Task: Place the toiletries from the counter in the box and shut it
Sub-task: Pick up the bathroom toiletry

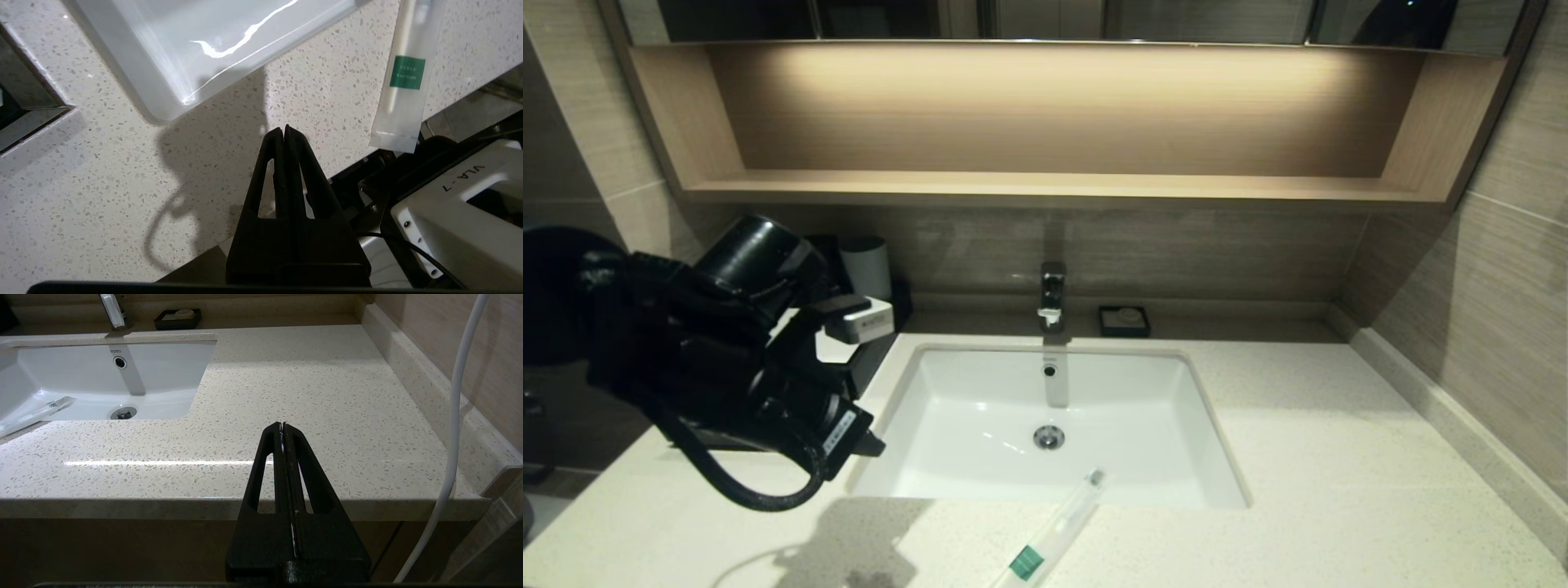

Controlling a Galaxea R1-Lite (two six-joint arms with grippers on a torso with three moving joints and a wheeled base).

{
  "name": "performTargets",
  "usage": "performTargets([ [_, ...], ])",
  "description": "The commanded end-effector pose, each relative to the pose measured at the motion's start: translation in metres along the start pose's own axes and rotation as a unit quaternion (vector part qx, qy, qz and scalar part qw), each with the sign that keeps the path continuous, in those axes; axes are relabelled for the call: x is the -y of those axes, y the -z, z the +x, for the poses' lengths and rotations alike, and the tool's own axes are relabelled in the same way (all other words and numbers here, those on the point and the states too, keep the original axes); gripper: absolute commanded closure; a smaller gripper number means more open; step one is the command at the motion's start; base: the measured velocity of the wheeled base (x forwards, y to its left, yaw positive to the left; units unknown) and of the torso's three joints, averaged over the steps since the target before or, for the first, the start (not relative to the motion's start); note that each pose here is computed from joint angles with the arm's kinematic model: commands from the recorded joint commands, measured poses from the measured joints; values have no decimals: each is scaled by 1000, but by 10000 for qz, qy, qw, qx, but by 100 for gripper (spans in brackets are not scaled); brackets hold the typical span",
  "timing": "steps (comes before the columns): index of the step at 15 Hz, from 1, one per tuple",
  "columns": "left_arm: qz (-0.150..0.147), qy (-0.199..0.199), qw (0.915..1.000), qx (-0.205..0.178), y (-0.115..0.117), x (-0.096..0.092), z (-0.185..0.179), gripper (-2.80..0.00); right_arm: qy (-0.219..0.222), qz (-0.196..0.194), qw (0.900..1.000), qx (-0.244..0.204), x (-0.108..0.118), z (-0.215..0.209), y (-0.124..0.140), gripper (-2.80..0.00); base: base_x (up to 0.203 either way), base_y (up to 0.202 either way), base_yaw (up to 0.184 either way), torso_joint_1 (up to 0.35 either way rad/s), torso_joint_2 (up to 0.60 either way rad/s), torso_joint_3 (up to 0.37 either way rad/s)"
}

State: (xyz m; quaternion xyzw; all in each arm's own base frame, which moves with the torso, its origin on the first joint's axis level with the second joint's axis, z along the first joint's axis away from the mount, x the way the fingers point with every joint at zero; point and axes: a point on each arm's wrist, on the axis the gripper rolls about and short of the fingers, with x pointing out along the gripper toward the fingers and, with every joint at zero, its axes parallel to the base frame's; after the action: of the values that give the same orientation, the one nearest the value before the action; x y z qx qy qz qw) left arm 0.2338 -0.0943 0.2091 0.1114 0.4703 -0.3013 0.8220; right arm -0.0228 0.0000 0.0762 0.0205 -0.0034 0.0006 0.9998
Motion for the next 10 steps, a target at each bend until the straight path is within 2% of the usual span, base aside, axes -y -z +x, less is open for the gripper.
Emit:
performTargets([
  [1,550,228,9979,-235,11,16,7,0,-2,2,10000,-3,0,0,0,0,0,0,0,0,0,0],
  [3,808,380,9953,-379,14,26,14,0,-2,6,10000,-3,0,0,0,0,0,0,0,0,0,0],
  [10,1305,700,9866,-684,12,55,36,0,-2,2,10000,-3,0,0,0,0,0,0,0,0,0,0],
])
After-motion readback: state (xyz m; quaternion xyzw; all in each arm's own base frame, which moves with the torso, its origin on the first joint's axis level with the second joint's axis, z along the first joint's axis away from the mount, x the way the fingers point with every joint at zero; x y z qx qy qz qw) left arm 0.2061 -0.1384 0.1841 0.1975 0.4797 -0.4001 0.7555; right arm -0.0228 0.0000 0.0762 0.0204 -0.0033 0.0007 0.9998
